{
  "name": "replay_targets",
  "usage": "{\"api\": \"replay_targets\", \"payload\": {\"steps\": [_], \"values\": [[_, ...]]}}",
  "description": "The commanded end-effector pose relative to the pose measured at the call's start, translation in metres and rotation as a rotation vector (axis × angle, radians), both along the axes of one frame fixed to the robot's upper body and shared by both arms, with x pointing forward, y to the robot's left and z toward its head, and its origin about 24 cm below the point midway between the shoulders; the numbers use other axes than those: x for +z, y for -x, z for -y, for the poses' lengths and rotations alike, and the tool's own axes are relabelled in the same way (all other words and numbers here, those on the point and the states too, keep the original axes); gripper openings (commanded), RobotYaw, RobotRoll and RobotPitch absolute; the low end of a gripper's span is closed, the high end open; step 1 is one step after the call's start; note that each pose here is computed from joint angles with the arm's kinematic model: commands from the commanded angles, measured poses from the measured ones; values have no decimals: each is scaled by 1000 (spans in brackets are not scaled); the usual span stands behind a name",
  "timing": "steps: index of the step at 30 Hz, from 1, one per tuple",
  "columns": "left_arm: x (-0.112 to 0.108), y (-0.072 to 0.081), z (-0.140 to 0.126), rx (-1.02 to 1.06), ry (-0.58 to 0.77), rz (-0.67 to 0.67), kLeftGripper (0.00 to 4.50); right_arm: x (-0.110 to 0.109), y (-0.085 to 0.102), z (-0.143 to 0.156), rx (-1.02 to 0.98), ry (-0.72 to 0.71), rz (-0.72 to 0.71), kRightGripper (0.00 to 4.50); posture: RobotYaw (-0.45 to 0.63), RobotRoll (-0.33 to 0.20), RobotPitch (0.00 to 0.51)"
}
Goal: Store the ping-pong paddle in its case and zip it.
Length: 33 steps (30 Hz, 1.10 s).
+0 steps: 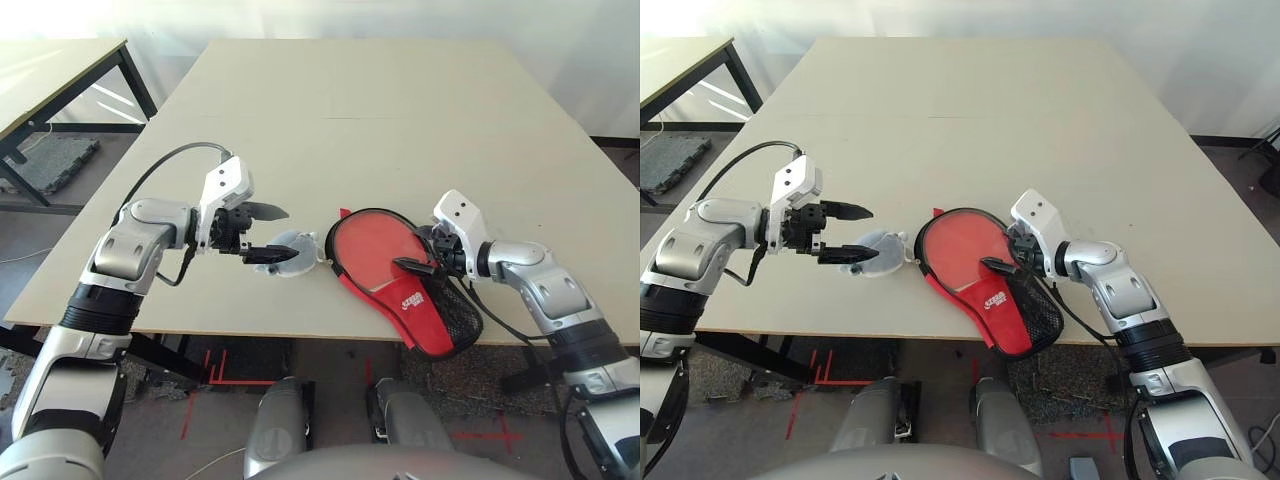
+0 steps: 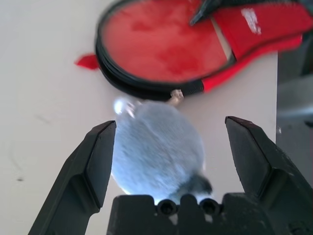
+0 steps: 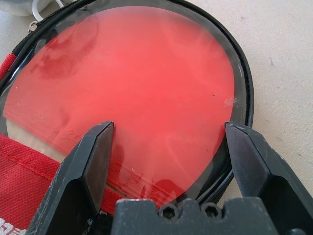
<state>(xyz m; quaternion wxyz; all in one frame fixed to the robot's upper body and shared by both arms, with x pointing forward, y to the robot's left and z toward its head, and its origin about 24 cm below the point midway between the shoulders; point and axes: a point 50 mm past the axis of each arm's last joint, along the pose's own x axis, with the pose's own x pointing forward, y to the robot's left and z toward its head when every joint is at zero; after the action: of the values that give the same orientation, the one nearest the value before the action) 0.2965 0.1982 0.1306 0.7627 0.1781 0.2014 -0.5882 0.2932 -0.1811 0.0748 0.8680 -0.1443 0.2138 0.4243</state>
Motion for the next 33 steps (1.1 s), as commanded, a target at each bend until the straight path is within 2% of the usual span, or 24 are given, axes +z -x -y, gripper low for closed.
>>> {"api": "replay_targets", "payload": {"steps": [1, 4, 7, 14, 18, 33], "values": [[-14, -4, -3, 24, -104, 3, 4500, -13, 5, -5, 15, 18, -54, 4463, 29, 0, 54], [-24, -12, -2, 74, -174, 17, 4500, -10, 4, -7, 12, -2, -47, 4463, 26, 0, 55], [-32, -18, 2, 62, -250, 48, 3915, -9, 4, -8, 13, -5, -43, 4500, 23, 0, 55], [-25, -42, 24, 71, -259, 190, 1307, -11, 5, -9, 4, -9, -43, 4500, 7, 0, 56], [-20, -56, 28, 98, -262, 241, 284, -16, 8, -7, -9, 8, -60, 4500, -6, 0, 57], [7, -97, 42, 172, -295, 406, 234, -33, 24, 2, -38, 79, -156, 4500, -46, 0, 62]]}}
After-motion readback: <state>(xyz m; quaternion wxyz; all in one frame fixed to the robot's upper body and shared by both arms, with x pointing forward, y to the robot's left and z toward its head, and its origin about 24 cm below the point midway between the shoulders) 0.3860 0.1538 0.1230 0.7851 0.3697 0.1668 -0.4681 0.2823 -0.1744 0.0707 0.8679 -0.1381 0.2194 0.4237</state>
